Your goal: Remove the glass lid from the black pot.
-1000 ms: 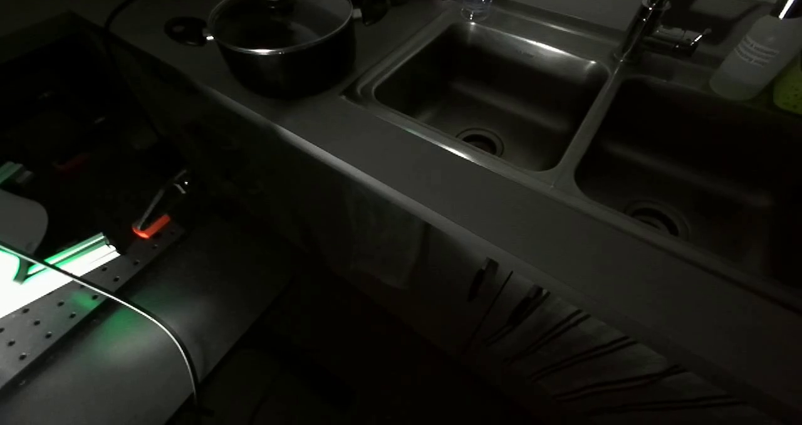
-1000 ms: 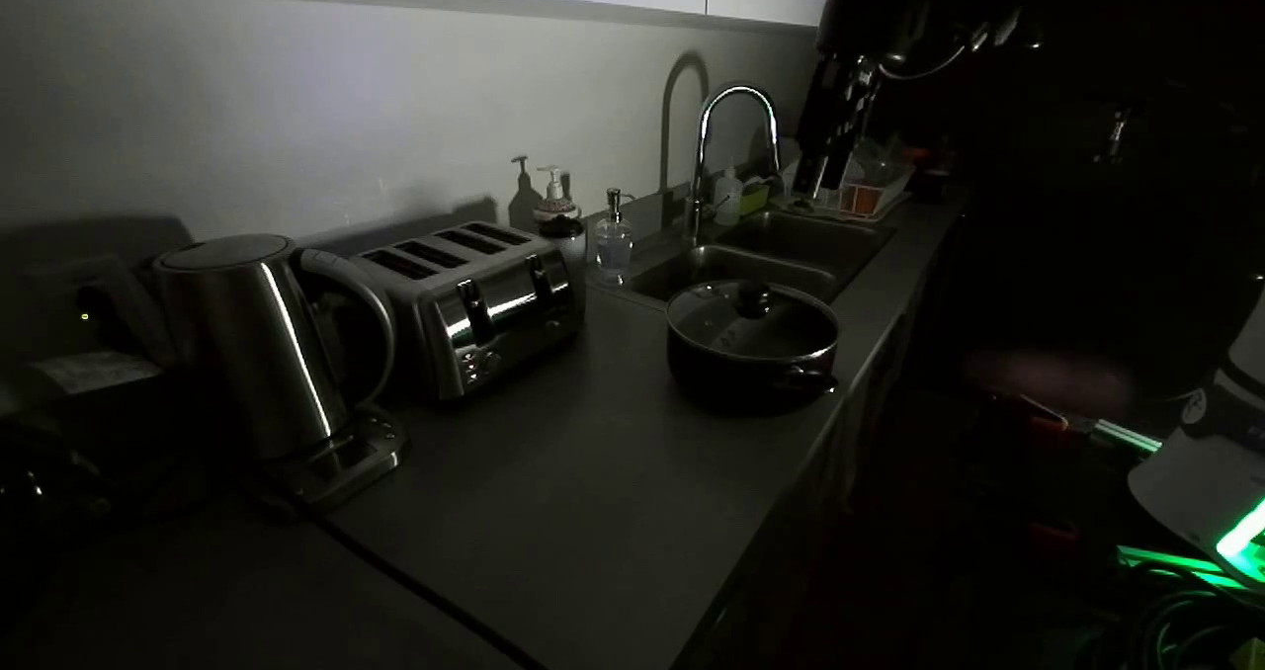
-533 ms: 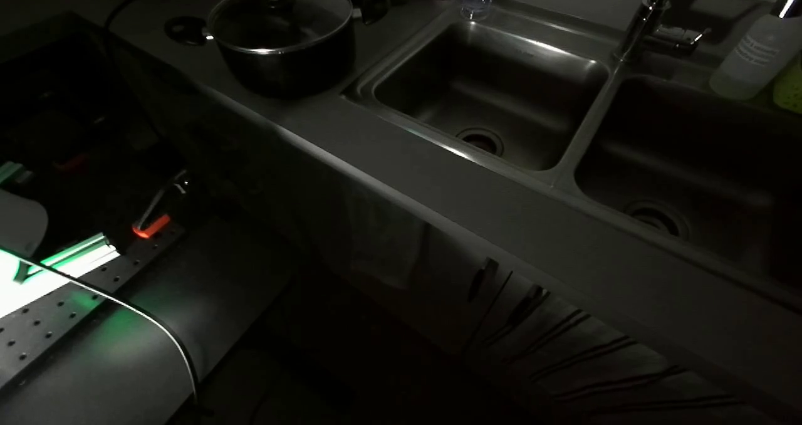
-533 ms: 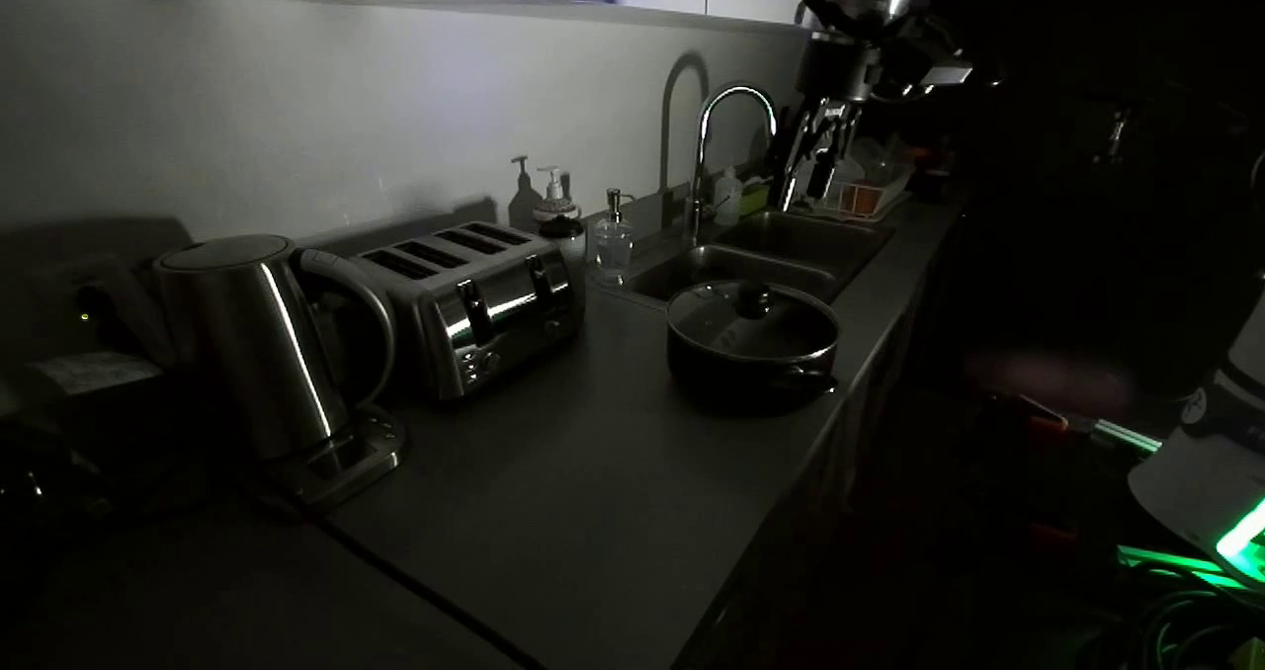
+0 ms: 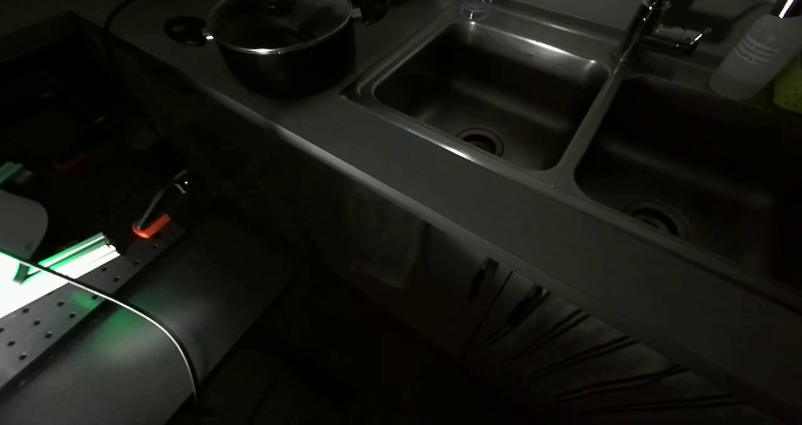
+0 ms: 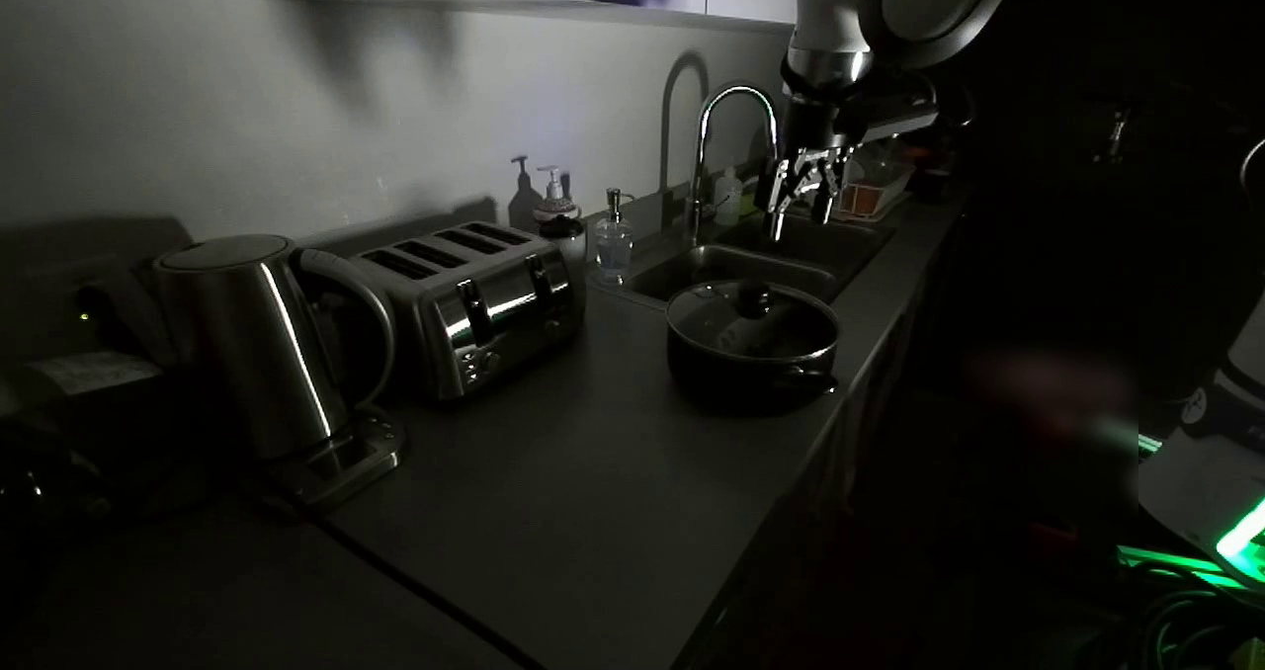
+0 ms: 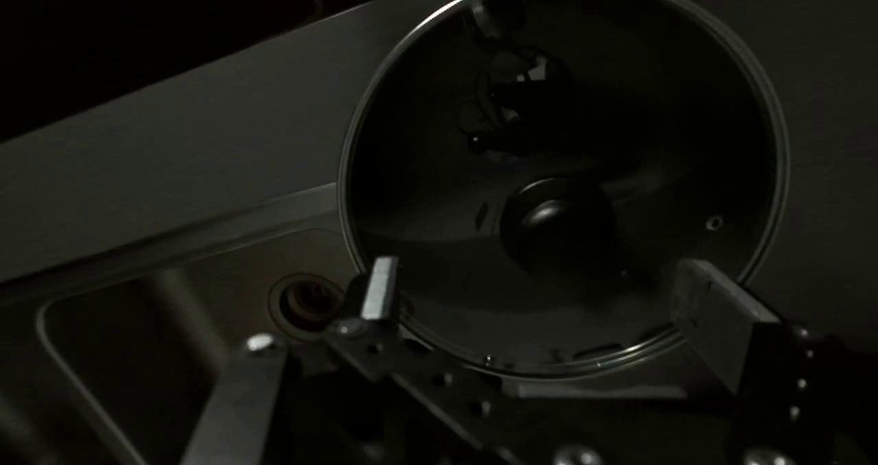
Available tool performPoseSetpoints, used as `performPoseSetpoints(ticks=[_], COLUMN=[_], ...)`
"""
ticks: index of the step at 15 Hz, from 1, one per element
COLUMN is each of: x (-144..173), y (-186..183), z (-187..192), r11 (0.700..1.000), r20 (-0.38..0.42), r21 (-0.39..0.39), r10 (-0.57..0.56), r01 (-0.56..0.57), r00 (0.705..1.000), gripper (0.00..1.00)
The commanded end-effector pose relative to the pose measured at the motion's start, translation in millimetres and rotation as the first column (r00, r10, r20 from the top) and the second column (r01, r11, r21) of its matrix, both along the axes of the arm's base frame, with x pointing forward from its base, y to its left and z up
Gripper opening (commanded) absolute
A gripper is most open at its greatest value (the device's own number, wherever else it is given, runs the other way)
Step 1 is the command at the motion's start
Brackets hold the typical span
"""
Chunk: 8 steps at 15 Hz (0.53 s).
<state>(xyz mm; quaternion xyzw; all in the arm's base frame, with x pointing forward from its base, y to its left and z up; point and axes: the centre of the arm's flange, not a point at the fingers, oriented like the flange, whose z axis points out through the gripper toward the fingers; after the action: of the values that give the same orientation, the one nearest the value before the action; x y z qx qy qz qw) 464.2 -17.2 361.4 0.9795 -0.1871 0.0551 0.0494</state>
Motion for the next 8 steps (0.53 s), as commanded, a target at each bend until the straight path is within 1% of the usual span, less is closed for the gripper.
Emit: performPoseSetpoints(ticks=[1, 4, 8], x=[23.5, 30.6, 39.7], y=[-9.6, -13.6, -9.0], z=[-23.2, -42.2, -62.7], r11=[0.997, 0.996, 0.999], r20=[-0.02, -0.055, -0.082], r21=[-0.037, -0.049, -0.04], r10=[-0.065, -0.082, -0.04], r01=[0.064, 0.079, 0.036], r00=[0.998, 0.995, 0.996], gripper=[1.0, 1.0, 1.0])
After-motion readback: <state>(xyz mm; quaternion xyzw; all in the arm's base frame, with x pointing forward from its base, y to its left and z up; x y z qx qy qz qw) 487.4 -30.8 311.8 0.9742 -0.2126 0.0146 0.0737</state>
